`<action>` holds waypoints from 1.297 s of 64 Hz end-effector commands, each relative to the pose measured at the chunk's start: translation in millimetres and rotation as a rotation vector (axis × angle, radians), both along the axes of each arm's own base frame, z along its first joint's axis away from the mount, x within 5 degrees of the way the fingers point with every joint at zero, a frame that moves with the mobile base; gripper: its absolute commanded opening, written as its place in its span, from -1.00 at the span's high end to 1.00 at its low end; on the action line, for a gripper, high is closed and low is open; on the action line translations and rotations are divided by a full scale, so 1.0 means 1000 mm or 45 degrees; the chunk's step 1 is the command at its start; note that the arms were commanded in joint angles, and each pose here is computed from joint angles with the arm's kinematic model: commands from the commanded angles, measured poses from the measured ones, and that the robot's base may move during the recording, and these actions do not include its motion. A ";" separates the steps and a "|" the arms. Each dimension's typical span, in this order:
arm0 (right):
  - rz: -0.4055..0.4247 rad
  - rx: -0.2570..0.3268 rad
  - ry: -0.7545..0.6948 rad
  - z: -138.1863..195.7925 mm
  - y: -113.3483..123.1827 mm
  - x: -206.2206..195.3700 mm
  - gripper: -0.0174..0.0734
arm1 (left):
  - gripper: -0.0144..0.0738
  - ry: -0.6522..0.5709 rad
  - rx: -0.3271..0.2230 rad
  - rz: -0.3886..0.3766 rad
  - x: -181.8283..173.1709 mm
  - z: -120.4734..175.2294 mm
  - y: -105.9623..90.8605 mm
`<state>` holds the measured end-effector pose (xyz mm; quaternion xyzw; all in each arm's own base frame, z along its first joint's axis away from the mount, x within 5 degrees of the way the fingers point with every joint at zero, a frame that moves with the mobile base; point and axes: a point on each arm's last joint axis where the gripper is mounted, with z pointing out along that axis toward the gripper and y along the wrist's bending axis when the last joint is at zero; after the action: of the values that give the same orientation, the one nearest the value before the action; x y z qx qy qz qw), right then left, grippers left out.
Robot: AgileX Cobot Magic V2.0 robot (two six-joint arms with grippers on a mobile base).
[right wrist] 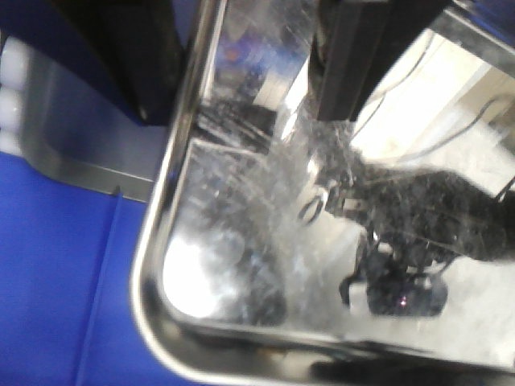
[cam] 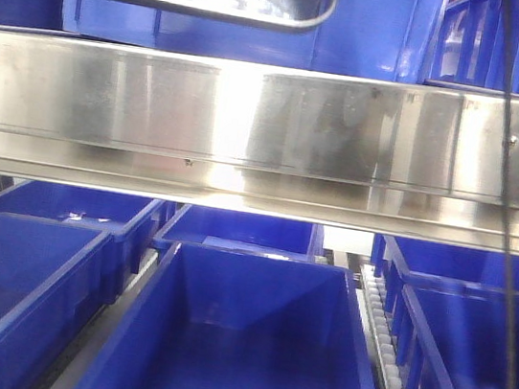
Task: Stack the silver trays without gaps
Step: 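Lower the small silver tray into the larger tray with both grippers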
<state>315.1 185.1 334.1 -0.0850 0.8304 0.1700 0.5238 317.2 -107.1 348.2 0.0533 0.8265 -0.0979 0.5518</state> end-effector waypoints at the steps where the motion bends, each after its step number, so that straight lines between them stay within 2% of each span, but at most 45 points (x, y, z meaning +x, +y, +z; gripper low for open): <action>1: 0.036 -0.018 -0.056 0.007 0.003 0.000 0.07 | -0.03 -0.028 0.048 -0.012 -0.001 0.005 -0.001; 30: -0.030 -0.129 -0.013 0.002 -0.004 0.000 0.08 | -0.03 0.012 0.069 0.019 -0.001 0.003 0.002; 35: -0.039 -0.137 -0.005 0.001 -0.005 0.000 0.16 | 0.00 0.007 0.055 0.017 -0.003 0.005 0.002; 41: -0.045 -0.131 -0.016 0.006 -0.007 -0.003 0.40 | 0.22 -0.005 0.017 0.022 -0.007 0.011 0.003; 47: -0.049 -0.109 -0.048 0.017 -0.011 -0.009 0.71 | 0.63 -0.037 -0.024 0.027 -0.016 0.022 0.006; 50: -0.045 -0.090 -0.075 0.025 -0.014 -0.013 0.83 | 0.76 -0.057 -0.032 0.027 -0.020 0.028 0.007; 54: -0.041 -0.066 -0.110 0.035 -0.017 -0.018 0.79 | 0.68 -0.090 -0.045 0.027 -0.026 0.036 0.010; 60: -0.043 -0.032 -0.161 0.051 -0.024 -0.030 0.79 | 0.69 -0.142 -0.059 0.025 -0.038 0.048 0.014; 66: -0.040 0.000 -0.208 0.064 -0.031 -0.042 0.79 | 0.69 -0.216 -0.016 -0.011 -0.054 0.057 0.019; 70: -0.020 0.000 -0.235 0.067 -0.035 -0.052 0.79 | 0.69 -0.268 -0.012 -0.036 -0.068 0.059 0.023; 76: 0.029 -0.031 -0.284 0.068 -0.038 -0.071 0.79 | 0.69 -0.362 -0.045 -0.081 -0.094 0.059 0.029; 83: 0.064 -0.021 -0.302 0.067 -0.046 -0.095 0.79 | 0.70 -0.493 -0.101 -0.138 -0.130 0.057 0.038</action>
<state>234.2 143.8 398.4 -0.1133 0.7733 0.1622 0.6024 212.8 -73.4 399.4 0.0797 0.7365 -0.1259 0.6598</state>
